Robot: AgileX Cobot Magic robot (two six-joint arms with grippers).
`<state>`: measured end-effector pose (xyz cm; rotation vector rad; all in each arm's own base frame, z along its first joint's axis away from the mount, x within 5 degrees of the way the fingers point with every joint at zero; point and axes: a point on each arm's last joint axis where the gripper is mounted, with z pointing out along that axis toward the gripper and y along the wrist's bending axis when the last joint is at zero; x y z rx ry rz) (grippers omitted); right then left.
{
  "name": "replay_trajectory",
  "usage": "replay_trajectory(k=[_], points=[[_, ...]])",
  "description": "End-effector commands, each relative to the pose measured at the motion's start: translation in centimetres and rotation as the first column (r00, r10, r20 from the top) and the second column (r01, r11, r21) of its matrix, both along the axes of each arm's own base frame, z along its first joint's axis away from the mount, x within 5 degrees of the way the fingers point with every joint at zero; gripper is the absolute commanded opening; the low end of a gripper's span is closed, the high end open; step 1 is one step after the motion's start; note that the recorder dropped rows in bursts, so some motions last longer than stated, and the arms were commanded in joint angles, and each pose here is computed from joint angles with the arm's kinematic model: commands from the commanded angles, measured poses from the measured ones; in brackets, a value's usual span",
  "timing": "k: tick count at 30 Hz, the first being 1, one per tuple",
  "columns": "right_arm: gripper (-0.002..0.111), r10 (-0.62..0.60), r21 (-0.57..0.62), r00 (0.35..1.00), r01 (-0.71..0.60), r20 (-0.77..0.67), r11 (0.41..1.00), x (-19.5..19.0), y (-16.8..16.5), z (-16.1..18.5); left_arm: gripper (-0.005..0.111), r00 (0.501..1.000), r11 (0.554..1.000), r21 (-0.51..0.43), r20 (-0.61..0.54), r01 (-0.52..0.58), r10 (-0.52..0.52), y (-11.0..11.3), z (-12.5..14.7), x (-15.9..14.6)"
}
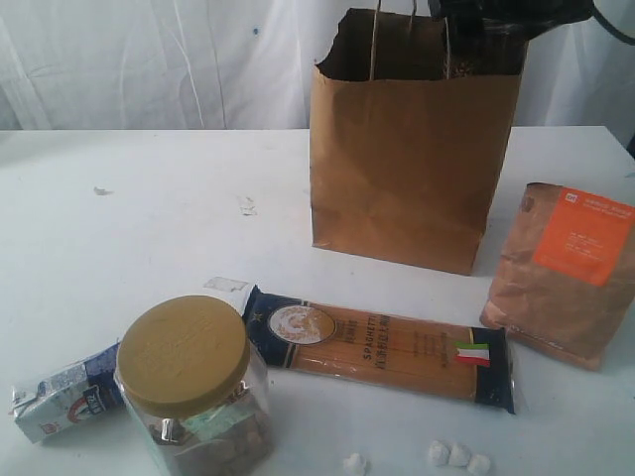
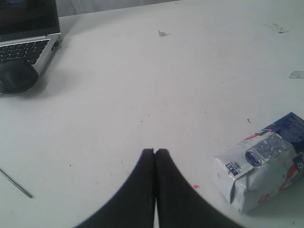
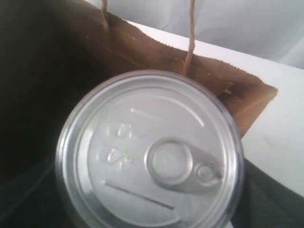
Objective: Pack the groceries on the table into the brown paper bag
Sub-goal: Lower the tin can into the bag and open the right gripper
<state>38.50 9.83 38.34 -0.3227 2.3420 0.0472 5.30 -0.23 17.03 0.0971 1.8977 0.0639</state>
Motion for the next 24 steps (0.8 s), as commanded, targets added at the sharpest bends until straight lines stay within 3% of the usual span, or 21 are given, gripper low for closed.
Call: replay_trajectory(k=[1, 24], points=[[0.062, 0.003, -0.001, 0.999, -0.003, 0.044, 1.0, -0.06, -0.19, 0.66, 0.0, 1.0, 1.0, -0.013, 0.003, 0.005, -0.005, -0.06, -0.08, -0.02], [0.062, 0.0, -0.01, 1.0, 0.0, 0.008, 1.0, -0.28, -0.27, 0.42, 0.0, 1.0, 1.0, -0.013, 0.003, 0.005, -0.005, -0.06, -0.08, -0.02]])
